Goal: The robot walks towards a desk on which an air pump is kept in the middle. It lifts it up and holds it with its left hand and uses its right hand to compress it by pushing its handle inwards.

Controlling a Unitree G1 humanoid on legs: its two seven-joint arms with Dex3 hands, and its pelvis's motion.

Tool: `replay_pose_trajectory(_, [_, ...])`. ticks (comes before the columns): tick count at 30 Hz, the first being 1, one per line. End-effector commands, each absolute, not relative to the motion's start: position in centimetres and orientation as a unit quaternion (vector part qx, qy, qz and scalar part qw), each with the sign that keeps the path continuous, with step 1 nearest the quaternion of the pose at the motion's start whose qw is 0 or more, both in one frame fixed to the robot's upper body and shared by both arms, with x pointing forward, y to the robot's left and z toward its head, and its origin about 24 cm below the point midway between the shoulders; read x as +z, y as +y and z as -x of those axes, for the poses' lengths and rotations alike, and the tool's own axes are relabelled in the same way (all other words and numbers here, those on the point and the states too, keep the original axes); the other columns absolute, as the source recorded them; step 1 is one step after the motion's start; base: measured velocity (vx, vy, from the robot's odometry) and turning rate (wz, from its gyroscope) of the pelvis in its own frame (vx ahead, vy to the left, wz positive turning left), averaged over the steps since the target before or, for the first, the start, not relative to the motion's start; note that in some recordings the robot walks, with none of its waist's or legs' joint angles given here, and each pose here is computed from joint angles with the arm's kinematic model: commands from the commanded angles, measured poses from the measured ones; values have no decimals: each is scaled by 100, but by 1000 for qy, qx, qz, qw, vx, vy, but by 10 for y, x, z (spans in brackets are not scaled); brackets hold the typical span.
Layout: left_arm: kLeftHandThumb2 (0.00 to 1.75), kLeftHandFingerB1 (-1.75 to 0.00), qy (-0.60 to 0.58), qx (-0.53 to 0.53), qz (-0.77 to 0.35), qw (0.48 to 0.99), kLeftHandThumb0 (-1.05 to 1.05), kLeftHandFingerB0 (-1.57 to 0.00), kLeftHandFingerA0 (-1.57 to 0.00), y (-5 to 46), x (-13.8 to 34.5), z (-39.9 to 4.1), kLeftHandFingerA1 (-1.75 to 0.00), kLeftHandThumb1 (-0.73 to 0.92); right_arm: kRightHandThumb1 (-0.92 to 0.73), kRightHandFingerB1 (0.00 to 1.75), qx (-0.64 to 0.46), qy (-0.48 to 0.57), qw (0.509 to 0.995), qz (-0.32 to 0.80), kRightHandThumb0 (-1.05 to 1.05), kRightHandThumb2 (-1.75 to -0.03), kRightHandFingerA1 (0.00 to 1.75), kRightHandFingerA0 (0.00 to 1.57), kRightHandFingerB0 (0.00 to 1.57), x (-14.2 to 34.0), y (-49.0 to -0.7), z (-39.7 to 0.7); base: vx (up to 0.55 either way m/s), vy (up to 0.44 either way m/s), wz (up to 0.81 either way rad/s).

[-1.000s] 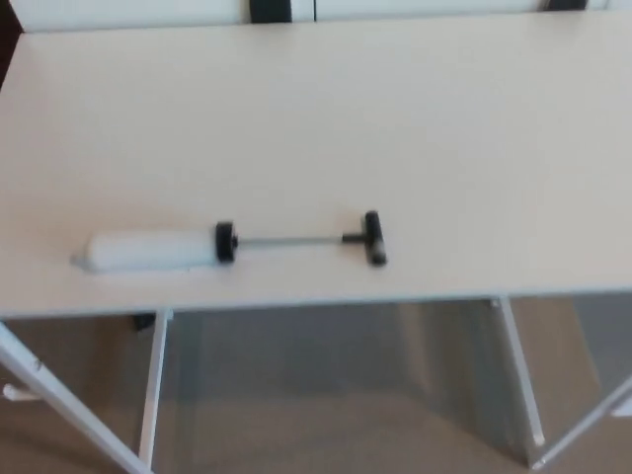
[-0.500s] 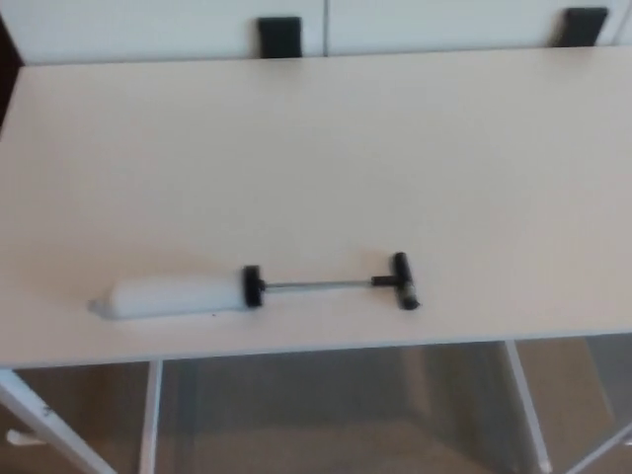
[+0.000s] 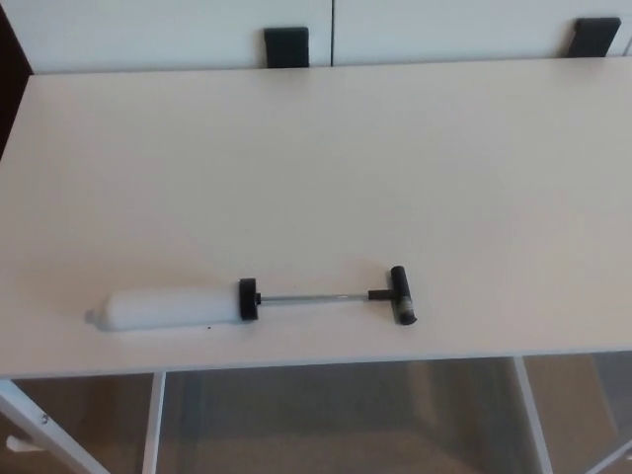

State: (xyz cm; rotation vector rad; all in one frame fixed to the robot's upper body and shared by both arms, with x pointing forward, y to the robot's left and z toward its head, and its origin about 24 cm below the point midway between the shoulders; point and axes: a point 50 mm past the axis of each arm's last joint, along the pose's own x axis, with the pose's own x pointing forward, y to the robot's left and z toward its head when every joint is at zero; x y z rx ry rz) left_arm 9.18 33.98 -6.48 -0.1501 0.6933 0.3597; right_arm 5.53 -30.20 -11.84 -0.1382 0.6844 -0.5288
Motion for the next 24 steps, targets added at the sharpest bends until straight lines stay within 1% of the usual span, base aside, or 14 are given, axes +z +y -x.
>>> replay_pose_trajectory(1, [60,-39,374,171,90,907,-17,-36,-53,349,-57,-73,-50,70,-60,42,-262,317,908,75,-31,-57,46,73,56,-114,-307,-59,0,0,0])
replay_pose_trajectory(4, [59,-40,383,182,108,899,-16,-38,-56,357,-49,-60,-51,67,-62,42,-261,316,909,79,-30,-58,46,73,56,-114,-305,-60,0,0,0])
replay_pose_trajectory(6, [58,-40,377,196,125,896,-16,-33,-51,360,-44,-54,-53,63,-60,42,-261,316,909,77,-31,-57,46,73,56,-114,-304,-58,0,0,0])
replay_pose_trajectory(7, [57,-31,343,242,142,896,-11,-13,-25,367,-37,-48,-44,59,-60,42,-262,314,909,77,-30,-58,46,74,56,-114,-305,-58,0,0,0])
replay_pose_trajectory(9, [57,-31,304,294,156,892,-11,-13,-25,373,-31,-42,-44,59,-60,42,-263,312,910,77,-30,-58,46,74,56,-113,-306,-60,0,0,0])
replay_pose_trajectory(10, [82,0,265,321,155,896,-25,0,-2,381,-20,-38,-50,59,-60,42,-263,309,911,76,-30,-58,46,73,57,-112,-307,-60,0,0,0])
replay_pose_trajectory(11, [82,0,241,333,152,899,-25,0,-2,385,-12,-35,-50,59,-60,42,-263,306,912,76,-30,-58,46,73,57,-112,-307,-60,0,0,0])
replay_pose_trajectory(12, [59,-12,181,352,126,910,-25,0,0,398,14,-38,-34,64,-61,42,-262,299,914,77,-30,-58,46,75,56,-110,-308,-63,0,0,0])
replay_pose_trajectory(14, [59,-12,118,368,95,918,-25,0,0,409,44,-41,-34,64,-61,42,-262,293,916,79,-30,-58,46,75,56,-108,-309,-66,0,0,0])
replay_pose_trajectory(15, [79,-6,67,371,69,924,-23,0,0,414,67,-48,-3,53,-61,42,-261,289,917,79,-30,-58,46,74,56,-107,-309,-68,0,0,0])
replay_pose_trajectory(16, [79,-6,37,372,53,926,-23,0,0,416,81,-53,-3,53,-61,42,-261,288,918,79,-30,-58,46,74,56,-107,-309,-69,0,0,0])
replay_pose_trajectory(18, [81,-21,-45,365,11,930,-24,-2,0,416,126,-66,-11,52,-61,43,-261,289,918,77,-31,-58,47,74,56,-107,-309,-70,0,0,0])
replay_pose_trajectory(19, [58,-24,-87,348,-29,933,-31,-4,0,411,160,-74,-17,62,-61,43,-261,290,918,75,-30,-59,48,74,56,-108,-309,-72,0,0,0])
replay_pose_trajectory(24, [59,-23,-154,298,-100,937,-33,-4,0,393,212,-88,-16,62,-61,42,-262,290,918,67,-31,-59,46,73,55,-108,-309,-74,0,0,0])
